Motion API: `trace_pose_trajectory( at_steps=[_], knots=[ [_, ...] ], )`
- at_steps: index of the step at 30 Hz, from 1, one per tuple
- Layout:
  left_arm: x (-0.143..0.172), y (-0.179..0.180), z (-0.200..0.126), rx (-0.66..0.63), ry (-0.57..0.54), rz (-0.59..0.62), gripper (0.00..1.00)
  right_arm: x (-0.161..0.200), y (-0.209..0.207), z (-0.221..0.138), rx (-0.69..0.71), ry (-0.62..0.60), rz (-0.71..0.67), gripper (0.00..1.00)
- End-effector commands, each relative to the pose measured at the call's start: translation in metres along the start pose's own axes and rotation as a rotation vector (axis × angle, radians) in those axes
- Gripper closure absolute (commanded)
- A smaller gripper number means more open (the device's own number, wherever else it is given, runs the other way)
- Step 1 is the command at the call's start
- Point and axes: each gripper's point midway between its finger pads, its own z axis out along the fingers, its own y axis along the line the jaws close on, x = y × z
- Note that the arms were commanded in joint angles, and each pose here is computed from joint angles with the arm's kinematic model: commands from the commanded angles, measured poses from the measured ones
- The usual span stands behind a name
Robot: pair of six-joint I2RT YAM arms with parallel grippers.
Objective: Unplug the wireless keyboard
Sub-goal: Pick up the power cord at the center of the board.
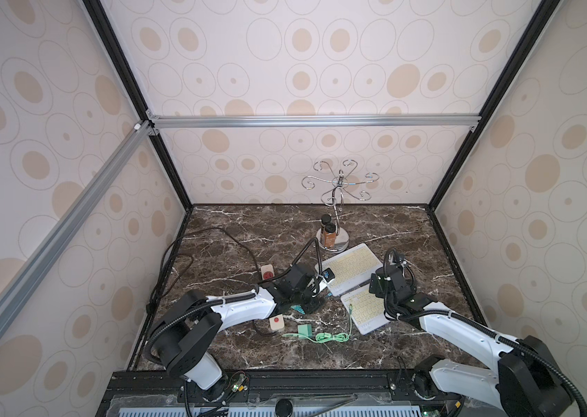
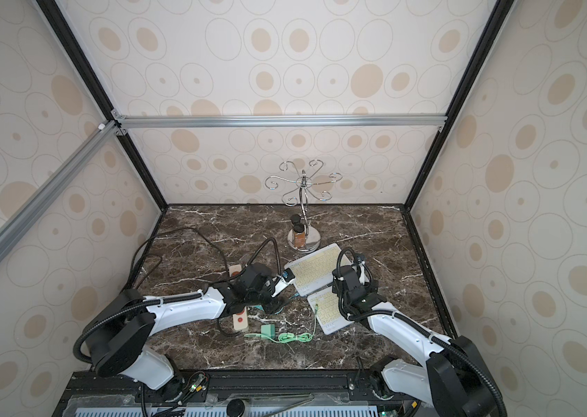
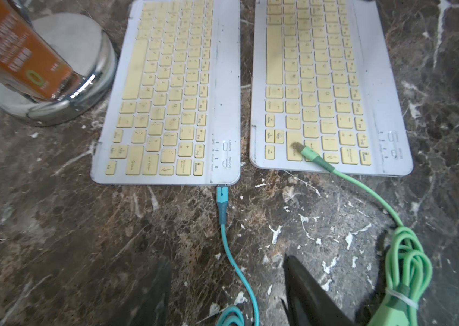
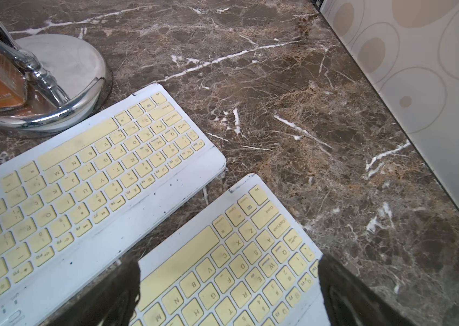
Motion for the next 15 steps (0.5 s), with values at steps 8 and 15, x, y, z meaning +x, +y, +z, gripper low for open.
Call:
trace_pose_trajectory(
  at_steps=[8, 15],
  knots=[
    [0.001, -0.003, 0.013, 0.039, 0.093, 0.048, 0.36, -0.005, 0.001, -0.004, -0.018, -0.007, 0.0, 0.01],
    [0.04, 0.018, 0.029, -0.084, 0.289, -0.037, 0.46, -0.005, 0.003, -0.004, -0.03, -0.008, 0.0, 0.01]
  ],
)
